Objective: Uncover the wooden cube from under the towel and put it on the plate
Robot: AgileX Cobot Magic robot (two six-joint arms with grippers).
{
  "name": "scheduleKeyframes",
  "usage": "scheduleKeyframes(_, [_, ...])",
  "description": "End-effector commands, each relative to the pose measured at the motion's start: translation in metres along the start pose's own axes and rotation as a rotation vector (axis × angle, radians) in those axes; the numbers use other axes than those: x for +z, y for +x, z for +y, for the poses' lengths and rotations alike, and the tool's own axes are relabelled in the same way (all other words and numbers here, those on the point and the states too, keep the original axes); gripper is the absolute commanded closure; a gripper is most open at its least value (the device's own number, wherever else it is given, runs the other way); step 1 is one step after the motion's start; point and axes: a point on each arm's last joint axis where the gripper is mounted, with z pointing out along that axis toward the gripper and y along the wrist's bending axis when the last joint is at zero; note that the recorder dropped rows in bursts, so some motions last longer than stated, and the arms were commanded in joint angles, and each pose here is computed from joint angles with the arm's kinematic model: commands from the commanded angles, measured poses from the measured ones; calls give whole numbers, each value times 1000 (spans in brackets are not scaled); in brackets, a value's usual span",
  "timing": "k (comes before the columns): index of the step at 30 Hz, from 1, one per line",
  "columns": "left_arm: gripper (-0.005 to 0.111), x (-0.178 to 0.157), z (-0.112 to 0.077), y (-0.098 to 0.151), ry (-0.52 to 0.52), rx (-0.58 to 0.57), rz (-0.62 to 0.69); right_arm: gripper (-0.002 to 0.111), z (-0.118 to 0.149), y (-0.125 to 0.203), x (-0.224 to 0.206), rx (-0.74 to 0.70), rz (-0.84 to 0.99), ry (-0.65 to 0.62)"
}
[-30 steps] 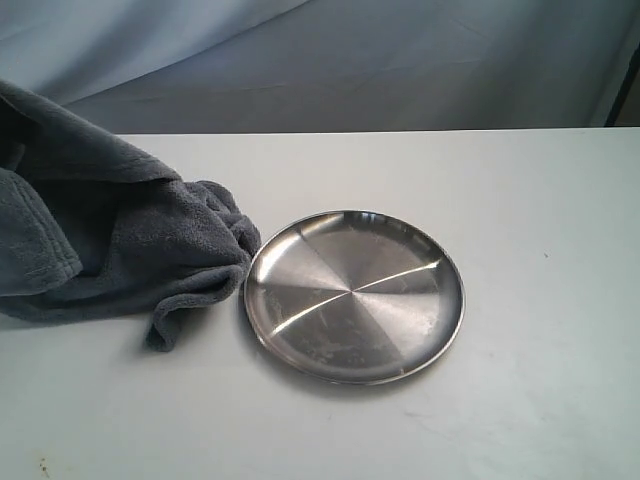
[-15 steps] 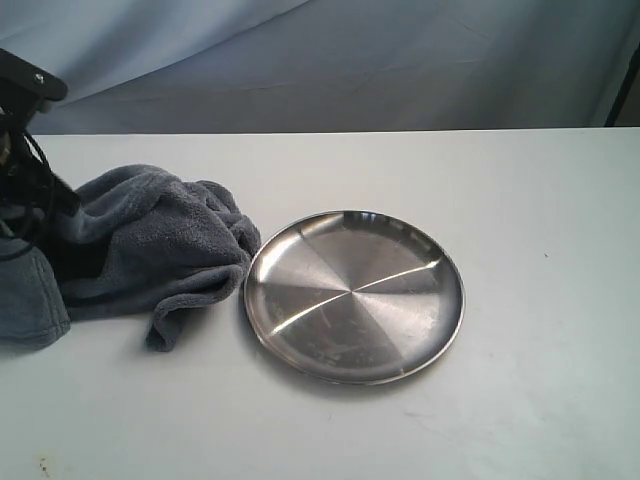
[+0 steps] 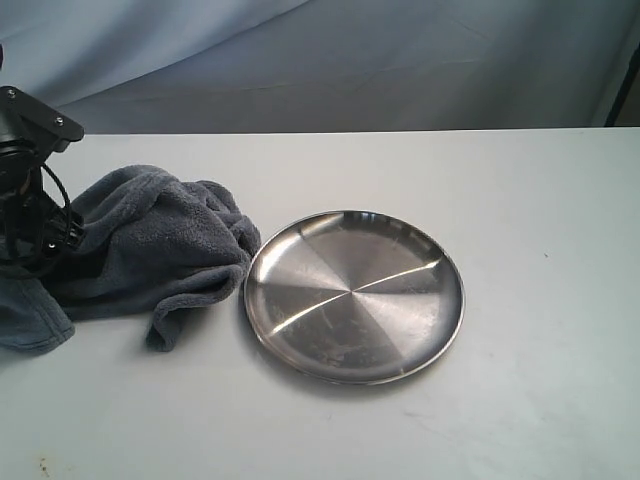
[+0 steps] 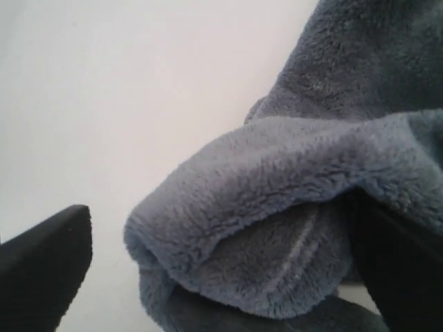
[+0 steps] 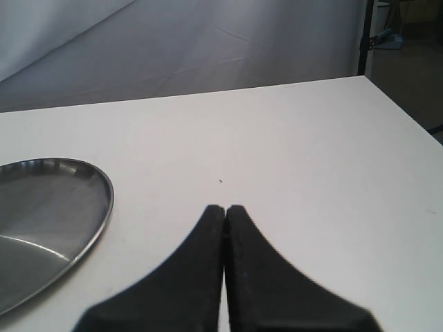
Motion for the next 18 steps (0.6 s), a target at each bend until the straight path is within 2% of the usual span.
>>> scheduleKeyframes(1, [10,-5,2,2,2,-34,28,105,0,2,0,9,8,-1])
scheduleKeyframes(15, [10,-56,12,1,157,-190,-117,105,0,2,0,9,8,-1])
scheduleKeyframes(18, [10,-70,4,-1,176,-145,-157,105,0,2,0,9,8,-1])
